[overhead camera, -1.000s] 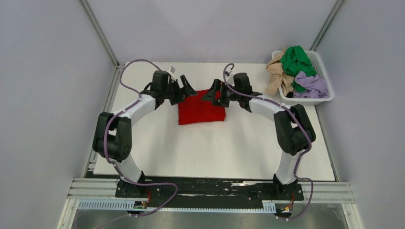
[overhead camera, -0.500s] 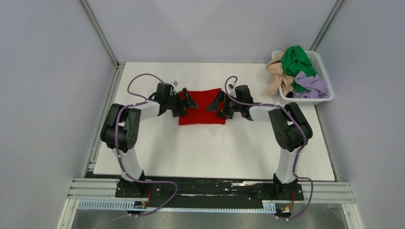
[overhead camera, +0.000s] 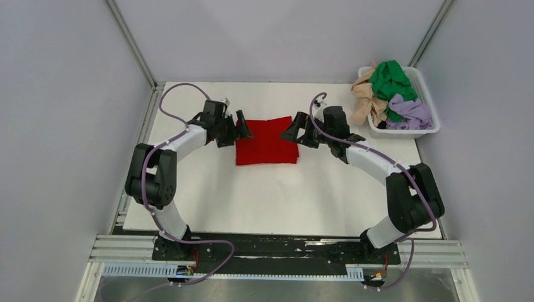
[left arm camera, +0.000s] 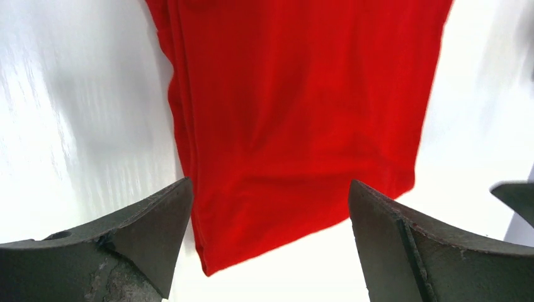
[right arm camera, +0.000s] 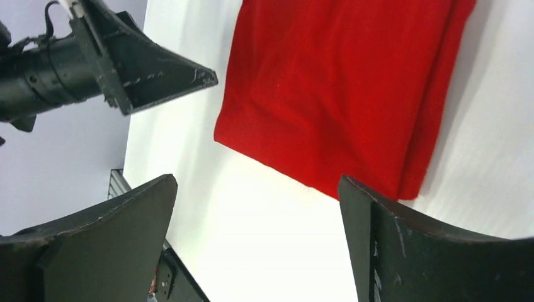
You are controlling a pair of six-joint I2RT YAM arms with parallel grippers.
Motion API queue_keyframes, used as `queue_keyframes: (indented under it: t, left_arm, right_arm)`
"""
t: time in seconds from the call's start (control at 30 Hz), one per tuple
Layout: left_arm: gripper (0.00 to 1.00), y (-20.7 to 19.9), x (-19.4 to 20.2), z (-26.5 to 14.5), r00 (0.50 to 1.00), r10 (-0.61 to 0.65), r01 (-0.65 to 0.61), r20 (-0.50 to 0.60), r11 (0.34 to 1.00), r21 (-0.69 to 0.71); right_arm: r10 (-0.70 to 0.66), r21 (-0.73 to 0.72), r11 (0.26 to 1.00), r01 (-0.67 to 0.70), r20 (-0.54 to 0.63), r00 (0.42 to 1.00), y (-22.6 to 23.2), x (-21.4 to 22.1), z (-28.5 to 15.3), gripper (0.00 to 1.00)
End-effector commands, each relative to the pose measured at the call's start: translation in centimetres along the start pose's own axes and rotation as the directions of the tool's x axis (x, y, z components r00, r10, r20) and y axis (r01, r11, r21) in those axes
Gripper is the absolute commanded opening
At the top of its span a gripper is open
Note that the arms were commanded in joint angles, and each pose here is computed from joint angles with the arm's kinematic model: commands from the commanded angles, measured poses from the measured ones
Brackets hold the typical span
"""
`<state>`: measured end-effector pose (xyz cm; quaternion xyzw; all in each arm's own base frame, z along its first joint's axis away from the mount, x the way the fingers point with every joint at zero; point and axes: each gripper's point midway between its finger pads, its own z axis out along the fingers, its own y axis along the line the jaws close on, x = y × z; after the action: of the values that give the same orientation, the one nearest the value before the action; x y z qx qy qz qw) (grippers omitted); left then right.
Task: Fold and stack the t-shirts
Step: Put the neatly folded tshirt into the corner of the board with the left arm
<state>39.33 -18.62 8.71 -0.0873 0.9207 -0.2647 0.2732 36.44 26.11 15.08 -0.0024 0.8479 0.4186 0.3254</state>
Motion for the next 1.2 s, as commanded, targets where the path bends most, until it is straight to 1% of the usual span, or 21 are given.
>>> queue_keyframes:
  t: [0.0,0.13,0.33,0.4,0.43,0.47,0.5,0.53,0.57,0.6,0.63,0.67,0.7,0.77,0.8,0.83,0.87,0.97,1.0,1.07,1.17]
  left_arm:
    - [1.0,2.7,-0.1,2.2,0.998,0.027,-0.034,-0.065,0.993,-0.113]
    - [0.98,4.1,0.6,4.0,0.992,0.01,-0.032,-0.129,0.985,-0.169]
    - [0.86,5.5,2.4,6.2,0.98,-0.026,-0.015,-0.196,0.979,-0.204]
    - [0.75,5.9,2.9,6.7,0.976,-0.025,-0.026,-0.217,0.973,-0.227]
    - [0.67,5.9,3.0,6.8,0.974,-0.02,-0.033,-0.225,0.972,-0.233]
    - [0.63,6.0,3.1,7.0,0.971,-0.017,-0.043,-0.237,0.968,-0.248]
    - [0.52,6.0,3.3,7.1,0.969,-0.011,-0.054,-0.245,0.965,-0.255]
    - [0.45,6.1,3.4,7.3,0.967,-0.004,-0.068,-0.253,0.96,-0.273]
    - [0.32,6.3,3.4,7.3,0.966,0.007,-0.082,-0.259,0.956,-0.283]
    - [0.26,6.5,3.4,7.3,0.965,0.014,-0.099,-0.261,0.944,-0.315]
    - [0.16,6.7,3.3,7.2,0.965,0.024,-0.114,-0.263,0.936,-0.333]
    - [0.13,7.2,3.0,7.0,0.964,0.031,-0.131,-0.262,0.92,-0.37]
    - [0.06,7.4,2.8,7.0,0.963,0.038,-0.142,-0.266,0.914,-0.381]
    - [0.01,8.1,1.8,6.4,0.965,0.066,-0.176,-0.255,0.883,-0.436]
    - [0.0,8.5,0.8,6.0,0.966,0.092,-0.2,-0.242,0.86,-0.47]
    - [0.0,9.2,0.1,5.5,0.966,0.109,-0.219,-0.235,0.83,-0.513]
    - [0.0,9.1,-1.1,5.3,0.963,0.147,-0.247,-0.225,0.816,-0.523]
    - [0.0,10.4,-5.0,4.0,0.955,0.229,-0.297,-0.189,0.726,-0.62]
    - [0.0,10.8,-5.7,3.8,0.943,0.261,-0.331,-0.205,0.706,-0.626]
    - [0.0,11.7,-8.1,3.5,0.931,0.307,-0.36,-0.198,0.67,-0.65]
    - [0.0,13.7,-11.8,3.3,0.924,0.338,-0.365,-0.181,0.631,-0.685]
  right_arm:
    - [-0.035,0.113,0.993,0.034,0.008,0.999,-2.1,1.3,-1.9,1.0]
    - [-0.059,0.193,0.98,0.048,0.049,0.997,-3.0,1.4,-4.1,1.0]
    - [-0.107,0.281,0.957,0.075,0.102,0.989,-4.0,1.0,-6.3,1.0]
    - [-0.12,0.303,0.95,0.082,0.111,0.987,-4.3,0.9,-6.8,1.0]
    - [-0.126,0.314,0.946,0.084,0.113,0.986,-4.4,0.9,-7.1,1.0]
    - [-0.131,0.326,0.941,0.086,0.117,0.984,-4.7,0.9,-7.2,1.0]
    - [-0.137,0.337,0.937,0.089,0.122,0.983,-4.8,0.9,-7.4,1.0]
    - [-0.139,0.35,0.933,0.087,0.126,0.982,-5.1,0.8,-7.6,1.0]
    - [-0.142,0.359,0.929,0.087,0.129,0.981,-5.3,0.8,-7.7,1.0]
    - [-0.146,0.368,0.926,0.088,0.133,0.98,-5.5,0.8,-7.9,1.0]
    - [-0.149,0.374,0.923,0.089,0.136,0.979,-5.6,0.8,-8.0,1.0]
    - [-0.153,0.379,0.921,0.09,0.138,0.979,-5.7,0.8,-8.2,1.0]
    - [-0.156,0.385,0.919,0.091,0.14,0.978,-5.8,0.7,-8.3,1.0]
    - [-0.164,0.395,0.914,0.094,0.146,0.976,-6.0,0.6,-8.5,1.0]
    - [-0.167,0.405,0.91,0.093,0.151,0.974,-6.3,0.5,-8.7,1.0]
    - [-0.171,0.412,0.907,0.094,0.155,0.973,-6.5,0.4,-8.8,1.0]
    - [-0.172,0.419,0.903,0.092,0.157,0.972,-6.7,0.3,-8.9,1.0]
    - [-0.181,0.442,0.892,0.092,0.163,0.97,-7.4,-0.1,-9.2,1.0]
    - [-0.184,0.449,0.889,0.094,0.162,0.97,-7.6,-0.2,-9.2,1.0]
    - [-0.185,0.473,0.877,0.086,0.168,0.968,-8.3,-0.5,-9.3,1.0]
    - [-0.176,0.519,0.853,0.057,0.183,0.967,-9.8,-1.3,-9.3,1.0]
